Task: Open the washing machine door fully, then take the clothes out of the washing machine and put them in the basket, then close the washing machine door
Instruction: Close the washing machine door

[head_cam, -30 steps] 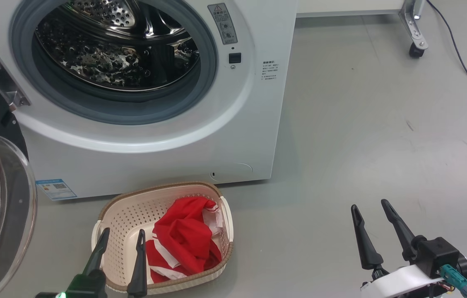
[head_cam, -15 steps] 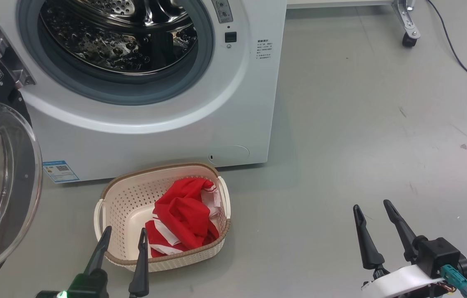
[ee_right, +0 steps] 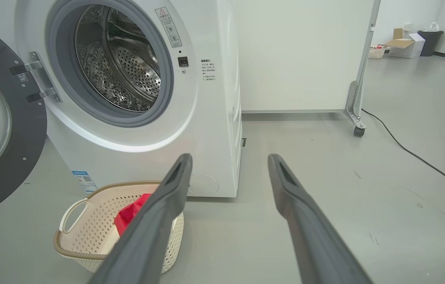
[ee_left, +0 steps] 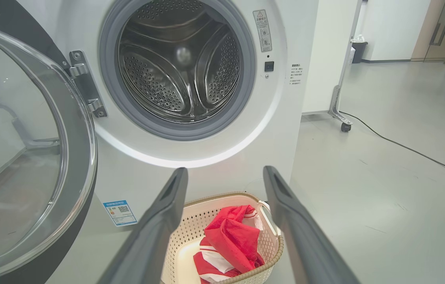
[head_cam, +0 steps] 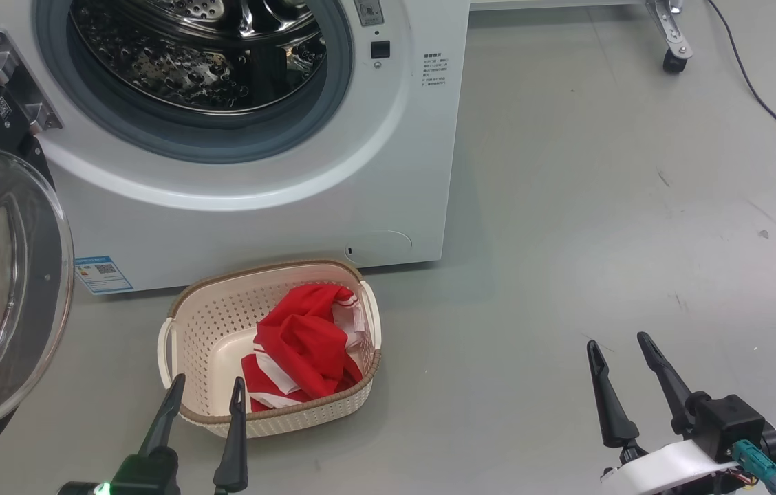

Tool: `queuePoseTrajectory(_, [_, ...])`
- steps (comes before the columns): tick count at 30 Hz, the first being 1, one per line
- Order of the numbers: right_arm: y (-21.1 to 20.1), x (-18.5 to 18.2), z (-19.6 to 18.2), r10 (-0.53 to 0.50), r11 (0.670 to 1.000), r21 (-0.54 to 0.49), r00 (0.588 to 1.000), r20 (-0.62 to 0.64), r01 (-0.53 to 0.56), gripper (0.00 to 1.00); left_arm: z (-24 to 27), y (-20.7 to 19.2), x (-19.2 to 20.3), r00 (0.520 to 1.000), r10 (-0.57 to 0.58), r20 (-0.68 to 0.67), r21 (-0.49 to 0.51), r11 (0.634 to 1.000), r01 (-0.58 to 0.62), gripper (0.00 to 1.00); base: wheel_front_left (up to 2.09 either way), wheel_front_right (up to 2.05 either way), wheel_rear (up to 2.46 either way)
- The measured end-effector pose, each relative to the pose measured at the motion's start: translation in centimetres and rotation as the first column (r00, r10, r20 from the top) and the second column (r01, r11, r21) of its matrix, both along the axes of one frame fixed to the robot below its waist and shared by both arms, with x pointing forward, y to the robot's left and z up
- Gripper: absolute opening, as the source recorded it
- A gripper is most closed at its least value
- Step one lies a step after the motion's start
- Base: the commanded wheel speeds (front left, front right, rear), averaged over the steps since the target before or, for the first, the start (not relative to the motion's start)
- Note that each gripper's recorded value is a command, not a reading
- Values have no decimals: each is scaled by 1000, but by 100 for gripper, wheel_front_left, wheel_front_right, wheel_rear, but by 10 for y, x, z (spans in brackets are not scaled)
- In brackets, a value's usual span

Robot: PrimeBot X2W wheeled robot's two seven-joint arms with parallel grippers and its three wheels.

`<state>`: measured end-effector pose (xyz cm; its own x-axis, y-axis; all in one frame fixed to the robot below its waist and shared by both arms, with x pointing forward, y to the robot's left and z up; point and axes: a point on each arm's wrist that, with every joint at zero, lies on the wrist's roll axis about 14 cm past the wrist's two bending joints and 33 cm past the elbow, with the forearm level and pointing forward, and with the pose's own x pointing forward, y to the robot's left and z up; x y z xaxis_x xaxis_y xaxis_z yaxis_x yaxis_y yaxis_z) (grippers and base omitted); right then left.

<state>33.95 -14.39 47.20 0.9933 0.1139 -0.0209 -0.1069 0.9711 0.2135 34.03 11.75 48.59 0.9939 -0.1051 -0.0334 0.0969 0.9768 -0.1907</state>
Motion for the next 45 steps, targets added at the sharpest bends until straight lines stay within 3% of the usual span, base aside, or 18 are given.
queuePoseTrajectory(27, [4, 2, -2, 17, 1000, -1, 1000, -6, -17, 100, 4, 7, -5, 1000, 27, 11, 0, 1000, -27, 100, 0, 0, 0])
queuePoseTrajectory(45, [64, 19, -2, 209, 978, -2, 978, -1, -209, 100, 6, 61, -36, 975, 220, 16, 12, 975, -220, 100, 0, 0, 0])
